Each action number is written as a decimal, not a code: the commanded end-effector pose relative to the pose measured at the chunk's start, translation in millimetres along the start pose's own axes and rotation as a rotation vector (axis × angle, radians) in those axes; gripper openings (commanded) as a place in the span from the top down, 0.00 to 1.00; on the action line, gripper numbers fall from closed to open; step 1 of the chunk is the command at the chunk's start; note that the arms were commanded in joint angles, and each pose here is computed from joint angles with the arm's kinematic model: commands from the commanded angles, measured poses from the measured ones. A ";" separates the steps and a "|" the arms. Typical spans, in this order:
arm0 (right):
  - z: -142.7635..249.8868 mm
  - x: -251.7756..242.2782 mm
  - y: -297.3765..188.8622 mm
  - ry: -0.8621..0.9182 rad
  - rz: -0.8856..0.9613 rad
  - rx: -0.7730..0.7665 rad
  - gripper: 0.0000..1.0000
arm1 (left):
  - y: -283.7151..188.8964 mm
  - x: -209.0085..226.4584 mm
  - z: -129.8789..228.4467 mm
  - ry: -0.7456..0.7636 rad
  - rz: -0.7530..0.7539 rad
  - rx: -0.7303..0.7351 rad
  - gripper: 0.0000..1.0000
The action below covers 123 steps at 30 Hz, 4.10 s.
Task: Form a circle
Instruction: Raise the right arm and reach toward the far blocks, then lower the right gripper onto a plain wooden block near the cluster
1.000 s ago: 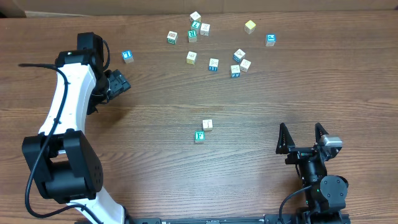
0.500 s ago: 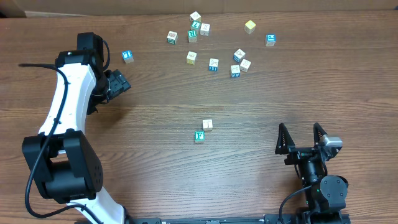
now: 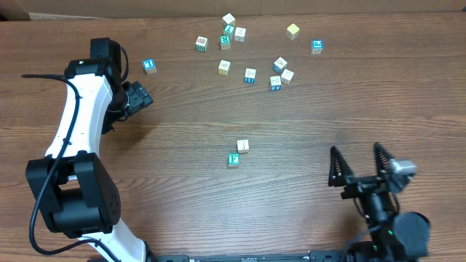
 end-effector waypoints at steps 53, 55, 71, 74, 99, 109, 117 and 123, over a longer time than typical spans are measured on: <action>-33.0 -10.7 228.5 0.379 -0.057 1.015 0.96 | -5.2 -2.2 -8.1 0.009 0.005 -0.031 0.00; -22.1 -13.2 231.4 0.371 -0.038 1.036 0.96 | -5.2 -2.2 -8.1 0.009 0.005 -0.031 0.00; 78.6 -6.4 285.9 0.179 0.286 1.068 0.89 | -5.2 -2.2 -8.1 0.009 0.005 -0.031 0.00; 98.4 -2.6 297.9 0.135 0.297 1.063 0.77 | -5.2 -2.2 -8.1 0.009 0.005 -0.031 0.00; 214.1 -16.8 358.1 0.033 0.334 1.012 0.34 | -5.2 -2.2 -8.1 0.009 0.005 -0.031 0.00; 210.1 -16.4 365.1 0.033 0.330 0.977 0.45 | -5.2 -2.2 -8.1 0.009 0.005 -0.031 0.00; 210.7 -16.8 363.8 0.032 0.333 0.983 0.56 | -5.2 -2.2 -8.1 0.009 0.005 -0.031 0.00; 205.9 -14.6 372.4 0.036 0.318 0.943 0.37 | -5.2 -2.2 -8.1 0.009 0.005 -0.031 0.00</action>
Point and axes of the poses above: each gripper's point midway between its finger pads, its own y axis out along the fingers, its own x axis along the line the jaws close on, z = x × y, the point moved 1 cm from there along -y, back along the fingers, and after that the axes turned 2 degrees about y, right-handed, at the moved point
